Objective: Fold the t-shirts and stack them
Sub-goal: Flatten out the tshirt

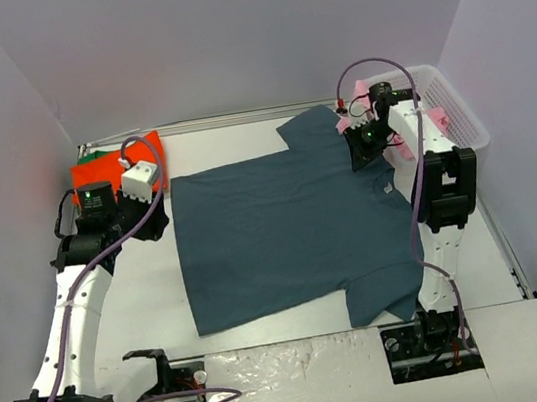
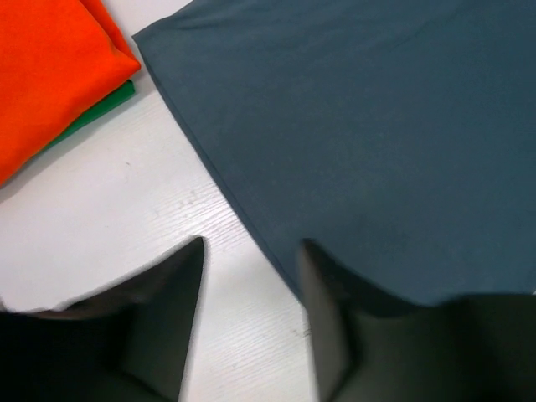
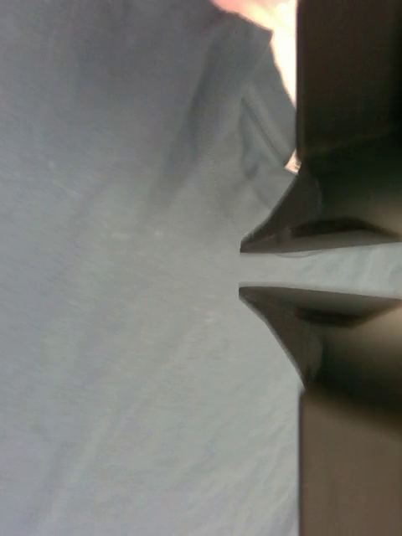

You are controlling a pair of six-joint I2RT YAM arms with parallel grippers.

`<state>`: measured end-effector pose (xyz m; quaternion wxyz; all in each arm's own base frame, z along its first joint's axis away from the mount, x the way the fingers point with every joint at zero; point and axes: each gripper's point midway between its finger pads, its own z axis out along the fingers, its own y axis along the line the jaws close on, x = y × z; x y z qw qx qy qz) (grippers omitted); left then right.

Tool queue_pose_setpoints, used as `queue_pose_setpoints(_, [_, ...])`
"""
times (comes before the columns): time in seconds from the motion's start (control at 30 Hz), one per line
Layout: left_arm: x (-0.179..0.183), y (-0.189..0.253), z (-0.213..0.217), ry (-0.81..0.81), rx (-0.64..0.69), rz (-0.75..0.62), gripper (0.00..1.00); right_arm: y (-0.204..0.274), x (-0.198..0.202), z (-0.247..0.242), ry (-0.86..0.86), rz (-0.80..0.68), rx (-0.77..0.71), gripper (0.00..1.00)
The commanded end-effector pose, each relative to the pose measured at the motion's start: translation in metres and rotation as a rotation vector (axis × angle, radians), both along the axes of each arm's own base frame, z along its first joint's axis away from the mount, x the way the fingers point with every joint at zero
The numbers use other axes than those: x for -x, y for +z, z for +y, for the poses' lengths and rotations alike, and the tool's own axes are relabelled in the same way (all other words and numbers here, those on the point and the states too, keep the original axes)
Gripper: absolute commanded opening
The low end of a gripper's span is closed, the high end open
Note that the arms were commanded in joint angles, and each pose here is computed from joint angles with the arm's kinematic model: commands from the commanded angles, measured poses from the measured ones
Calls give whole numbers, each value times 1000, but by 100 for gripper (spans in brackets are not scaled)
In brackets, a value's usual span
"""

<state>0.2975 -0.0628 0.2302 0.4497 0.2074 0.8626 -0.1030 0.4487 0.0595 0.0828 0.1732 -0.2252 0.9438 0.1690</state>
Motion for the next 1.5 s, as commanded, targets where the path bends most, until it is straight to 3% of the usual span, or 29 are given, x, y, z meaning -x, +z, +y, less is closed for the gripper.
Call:
queue_pose_setpoints(0.0, [-8, 9, -6, -21, 22, -31, 35, 25, 17, -5, 20, -26, 24, 11])
queue_pose_setpoints(0.03, [-11, 8, -8, -28, 21, -25, 26, 23, 19, -4, 23, -24, 32, 1])
queue_pose_setpoints(0.07, [-15, -1, -11, -34, 19, 13, 4, 20, 23, -7, 18, -12, 58, 0])
queue_pose_setpoints(0.1, [-17, -4, -16, -46, 15, 30, 3, 18, 24, -5, 24, -14, 73, 0])
queue_pose_setpoints(0.3, [-38, -31, -39, -105, 8, 154, 2, 7, 36, -4, 26, -8, 156, 0])
queue_pose_setpoints(0.53, [-60, -101, -45, -122, -90, 340, 2, -9, 41, 1, 17, 0, 209, 0])
queue_pose_setpoints(0.9, [-115, -149, -28, 74, -186, 464, 2, -12, 40, 14, 19, -13, 226, 0])
queue_pose_setpoints(1.47, [-126, -197, -24, 122, -228, 597, 2, -41, 47, 18, 38, 32, 269, 0])
